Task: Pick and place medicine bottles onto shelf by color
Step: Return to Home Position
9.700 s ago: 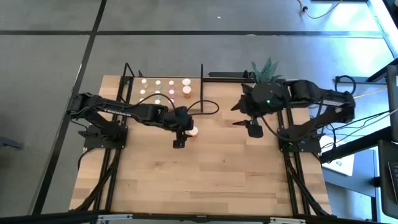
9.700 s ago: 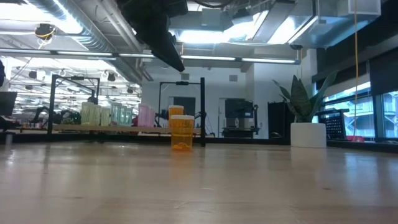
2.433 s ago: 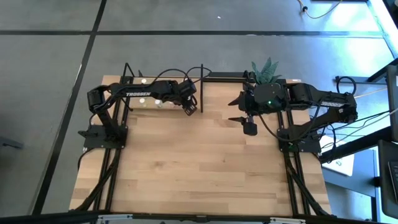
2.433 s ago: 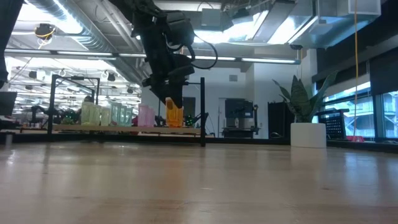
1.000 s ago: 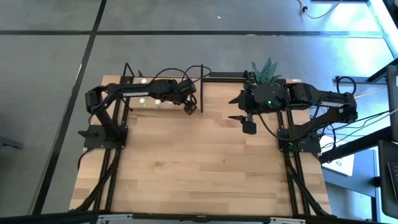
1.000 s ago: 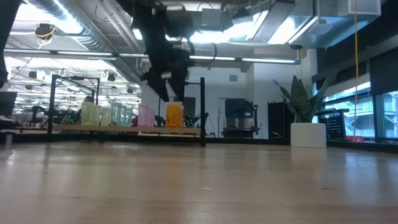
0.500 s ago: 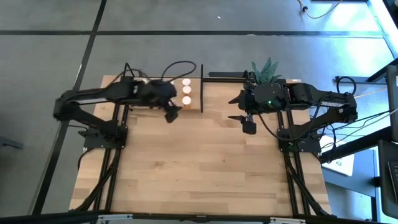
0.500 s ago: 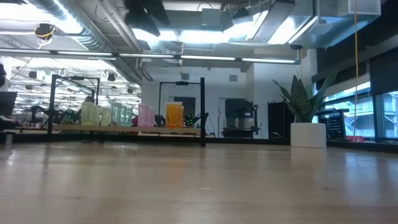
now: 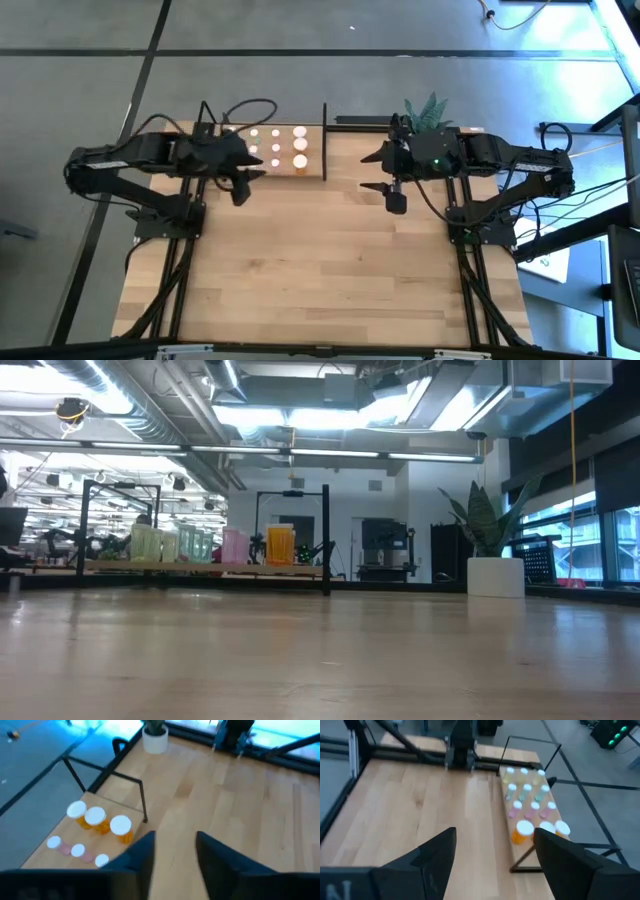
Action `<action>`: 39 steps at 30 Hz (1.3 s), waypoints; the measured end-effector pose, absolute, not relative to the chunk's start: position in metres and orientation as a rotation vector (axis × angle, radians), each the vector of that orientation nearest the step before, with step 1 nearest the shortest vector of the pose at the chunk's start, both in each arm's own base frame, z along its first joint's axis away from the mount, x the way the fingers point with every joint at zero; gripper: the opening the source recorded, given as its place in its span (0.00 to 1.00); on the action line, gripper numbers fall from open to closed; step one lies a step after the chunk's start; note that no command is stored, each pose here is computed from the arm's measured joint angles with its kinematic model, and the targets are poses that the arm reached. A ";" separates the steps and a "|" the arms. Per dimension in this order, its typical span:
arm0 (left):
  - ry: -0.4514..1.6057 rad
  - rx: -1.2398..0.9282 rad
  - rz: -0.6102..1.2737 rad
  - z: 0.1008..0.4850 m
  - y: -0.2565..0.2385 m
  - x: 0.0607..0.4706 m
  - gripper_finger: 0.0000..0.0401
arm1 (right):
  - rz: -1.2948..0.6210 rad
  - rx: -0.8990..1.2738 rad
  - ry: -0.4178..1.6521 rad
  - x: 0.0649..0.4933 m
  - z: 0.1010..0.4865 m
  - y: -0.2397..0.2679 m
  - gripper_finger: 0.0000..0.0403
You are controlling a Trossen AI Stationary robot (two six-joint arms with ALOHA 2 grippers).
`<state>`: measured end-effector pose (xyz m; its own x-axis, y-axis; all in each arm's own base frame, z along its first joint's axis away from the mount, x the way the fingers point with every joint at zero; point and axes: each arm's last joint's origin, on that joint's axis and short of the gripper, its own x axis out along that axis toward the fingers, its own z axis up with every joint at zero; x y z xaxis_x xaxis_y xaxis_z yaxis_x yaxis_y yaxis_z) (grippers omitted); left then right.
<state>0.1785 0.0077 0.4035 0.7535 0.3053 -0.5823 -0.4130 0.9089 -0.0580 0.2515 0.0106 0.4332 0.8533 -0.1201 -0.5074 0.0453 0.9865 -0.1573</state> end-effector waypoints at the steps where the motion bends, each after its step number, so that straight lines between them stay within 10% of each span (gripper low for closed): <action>1: 0.583 -0.188 0.393 0.406 0.007 0.173 0.30 | -0.090 -0.130 0.530 0.252 0.434 0.011 0.66; 7: 0.532 -0.189 0.382 0.417 0.005 0.134 0.02 | -0.125 0.021 0.412 0.257 0.444 0.011 0.66; 17: 0.441 -0.194 0.389 0.425 0.007 0.080 0.01 | -0.151 0.087 0.280 0.263 0.455 0.011 0.65; 28: 0.293 -0.258 0.378 0.389 0.009 0.028 0.00 | -0.188 0.055 0.299 0.215 0.468 0.003 0.05; 39: 0.022 -0.291 0.288 0.336 0.008 0.018 0.00 | 0.045 0.029 0.145 0.128 0.472 0.006 0.01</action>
